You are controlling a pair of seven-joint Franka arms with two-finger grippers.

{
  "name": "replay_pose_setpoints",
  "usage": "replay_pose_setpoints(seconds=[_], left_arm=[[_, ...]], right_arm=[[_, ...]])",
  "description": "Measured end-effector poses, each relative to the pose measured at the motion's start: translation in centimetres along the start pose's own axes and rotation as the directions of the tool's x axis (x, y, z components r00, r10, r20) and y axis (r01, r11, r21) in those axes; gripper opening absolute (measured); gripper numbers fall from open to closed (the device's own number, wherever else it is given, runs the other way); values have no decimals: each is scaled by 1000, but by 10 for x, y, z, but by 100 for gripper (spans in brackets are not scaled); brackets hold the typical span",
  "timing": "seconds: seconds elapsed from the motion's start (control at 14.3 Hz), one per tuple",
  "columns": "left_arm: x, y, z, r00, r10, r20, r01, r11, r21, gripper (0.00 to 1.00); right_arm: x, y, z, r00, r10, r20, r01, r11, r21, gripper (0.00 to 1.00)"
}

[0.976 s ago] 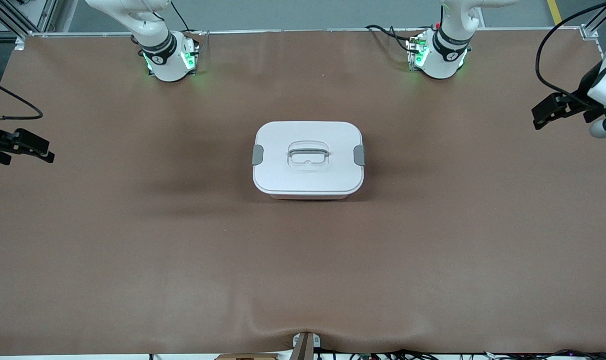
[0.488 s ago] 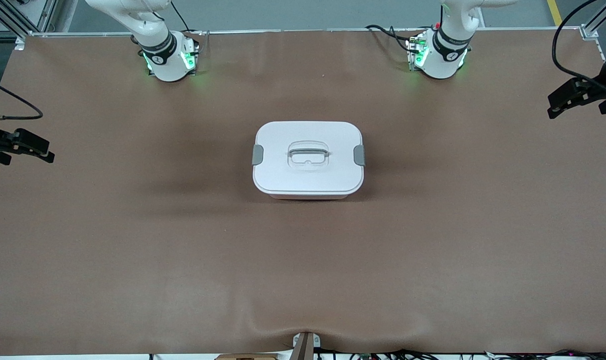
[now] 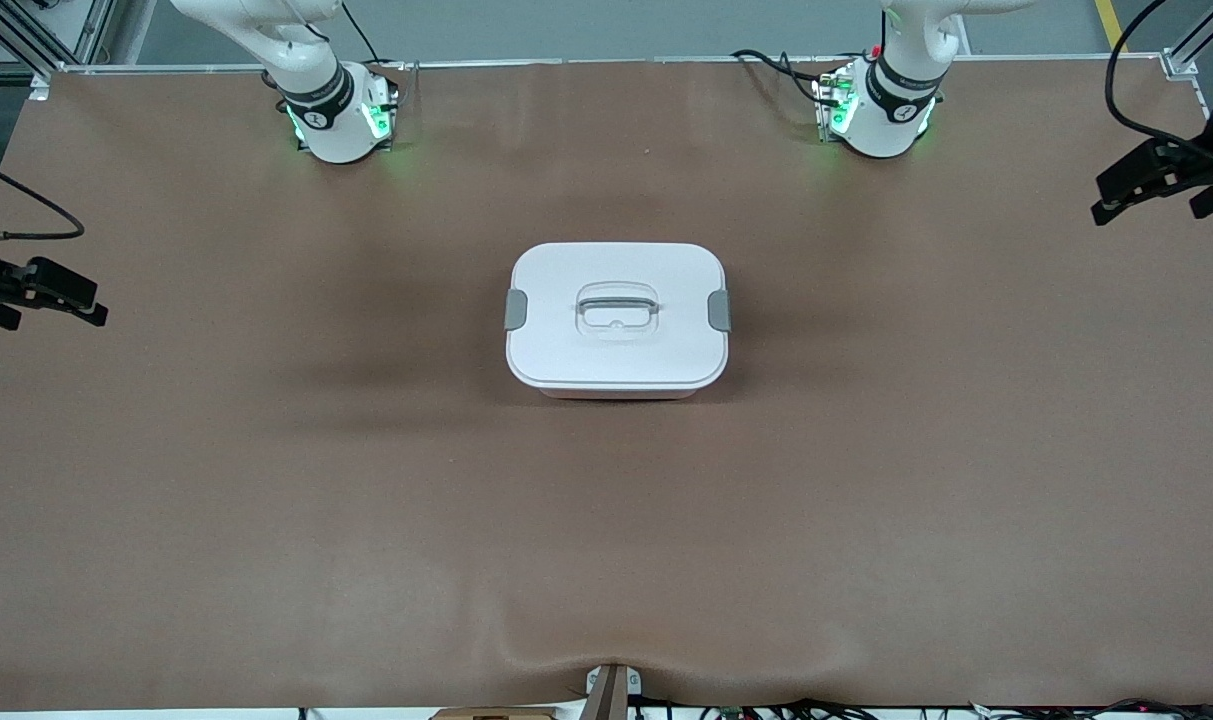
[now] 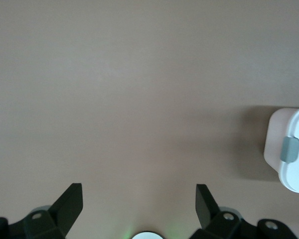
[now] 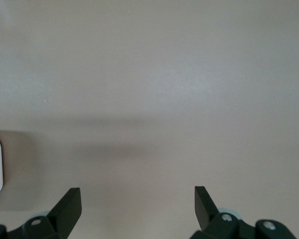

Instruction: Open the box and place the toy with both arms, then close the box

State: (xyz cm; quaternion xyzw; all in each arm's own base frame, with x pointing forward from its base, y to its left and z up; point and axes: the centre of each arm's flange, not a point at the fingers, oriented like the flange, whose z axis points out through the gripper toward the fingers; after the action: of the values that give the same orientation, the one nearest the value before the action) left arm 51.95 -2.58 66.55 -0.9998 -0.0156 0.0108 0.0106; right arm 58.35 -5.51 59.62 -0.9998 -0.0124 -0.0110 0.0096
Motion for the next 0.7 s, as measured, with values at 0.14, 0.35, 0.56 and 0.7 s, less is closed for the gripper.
replay_pose_setpoints(seconds=[0.14, 0.35, 0.56, 0.7], left_arm=[[-2, 11, 7, 1000, -4, 16, 4, 1000, -3, 100], [-6, 32, 10, 1000, 11, 22, -11, 1000, 2, 100], [-7, 38, 11, 1000, 17, 23, -17, 1000, 3, 100], [-7, 37, 11, 1000, 14, 23, -14, 1000, 3, 100]], right_arm=[[0, 0, -5, 1000, 1, -10, -1, 1000, -2, 100], [-1, 1, -17, 1000, -10, -19, 9, 1000, -16, 100], [-5, 1, -19, 1000, -22, 19, 23, 999, -24, 100], [-6, 1, -19, 999, -37, 26, 38, 999, -24, 100]])
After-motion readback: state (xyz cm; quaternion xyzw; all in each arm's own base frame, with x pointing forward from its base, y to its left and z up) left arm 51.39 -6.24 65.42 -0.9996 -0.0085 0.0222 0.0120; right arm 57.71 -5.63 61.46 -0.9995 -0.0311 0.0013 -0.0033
